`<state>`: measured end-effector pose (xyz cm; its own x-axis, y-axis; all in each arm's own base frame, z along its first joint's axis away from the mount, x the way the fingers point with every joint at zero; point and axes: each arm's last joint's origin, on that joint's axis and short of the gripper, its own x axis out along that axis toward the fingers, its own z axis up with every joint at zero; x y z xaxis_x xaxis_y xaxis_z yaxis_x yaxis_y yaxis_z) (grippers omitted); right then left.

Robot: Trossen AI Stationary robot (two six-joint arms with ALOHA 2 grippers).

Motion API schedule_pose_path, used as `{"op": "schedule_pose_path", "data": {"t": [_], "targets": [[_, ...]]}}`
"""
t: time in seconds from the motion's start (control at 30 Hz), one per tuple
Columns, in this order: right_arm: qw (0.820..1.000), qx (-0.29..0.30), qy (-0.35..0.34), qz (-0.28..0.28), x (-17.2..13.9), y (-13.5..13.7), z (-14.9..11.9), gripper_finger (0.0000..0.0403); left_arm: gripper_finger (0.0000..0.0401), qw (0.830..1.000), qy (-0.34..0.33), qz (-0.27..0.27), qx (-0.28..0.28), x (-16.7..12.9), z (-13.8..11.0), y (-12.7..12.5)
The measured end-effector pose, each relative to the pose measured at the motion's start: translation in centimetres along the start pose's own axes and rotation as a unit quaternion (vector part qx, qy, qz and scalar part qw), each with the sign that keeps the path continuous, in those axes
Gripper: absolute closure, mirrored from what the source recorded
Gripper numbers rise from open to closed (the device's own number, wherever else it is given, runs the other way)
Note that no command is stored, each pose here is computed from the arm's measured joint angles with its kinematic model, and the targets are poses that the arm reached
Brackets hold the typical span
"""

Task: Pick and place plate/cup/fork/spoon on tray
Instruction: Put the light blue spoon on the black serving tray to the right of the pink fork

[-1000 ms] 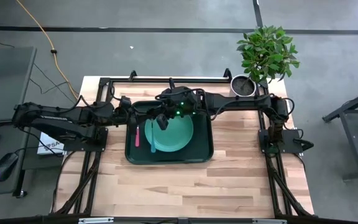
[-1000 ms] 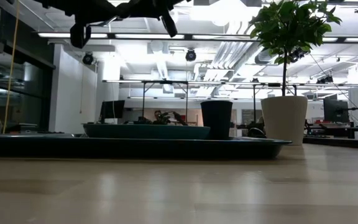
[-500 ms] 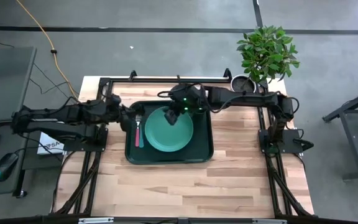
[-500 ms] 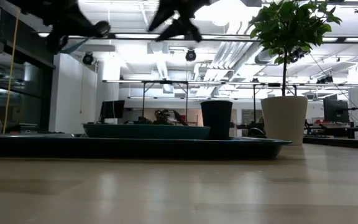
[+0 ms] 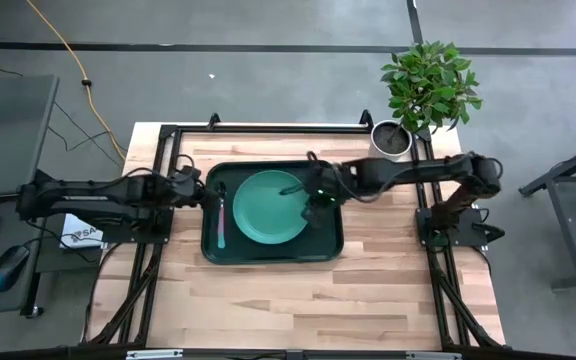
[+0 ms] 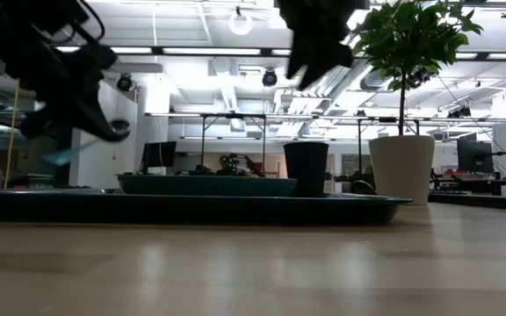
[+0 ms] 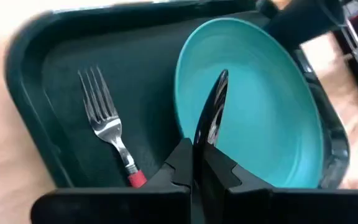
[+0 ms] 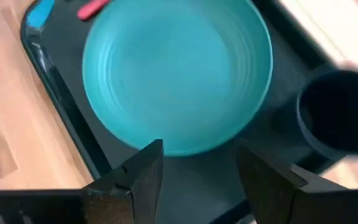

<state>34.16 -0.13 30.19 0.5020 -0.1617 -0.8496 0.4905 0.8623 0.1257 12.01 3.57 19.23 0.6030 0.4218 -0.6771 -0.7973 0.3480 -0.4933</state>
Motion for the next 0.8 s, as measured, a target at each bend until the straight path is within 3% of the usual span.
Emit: {"op": "schedule_pose_path", "data": {"t": [0.17, 0.37, 0.8], "targets": [[0.997, 0.068, -0.019, 0.029, -0.1, -0.8, -3.5, 0.0211, 0.0401, 0.999, 0.013, 0.034, -0.024, 2.2, -1.2, 0.8], [0.985, 0.132, -0.08, 0.081, -0.1, -1.5, -4.9, 0.0211, 0.0401, 0.998, 0.006, 0.046, -0.031, 3.7, -1.2, 0.5], [0.98, 0.139, -0.097, 0.1, -0.1, -1.4, -4.9, 0.0211, 0.0401, 0.997, 0.003, 0.053, -0.054, 7.1, -0.7, 0.0]]}}
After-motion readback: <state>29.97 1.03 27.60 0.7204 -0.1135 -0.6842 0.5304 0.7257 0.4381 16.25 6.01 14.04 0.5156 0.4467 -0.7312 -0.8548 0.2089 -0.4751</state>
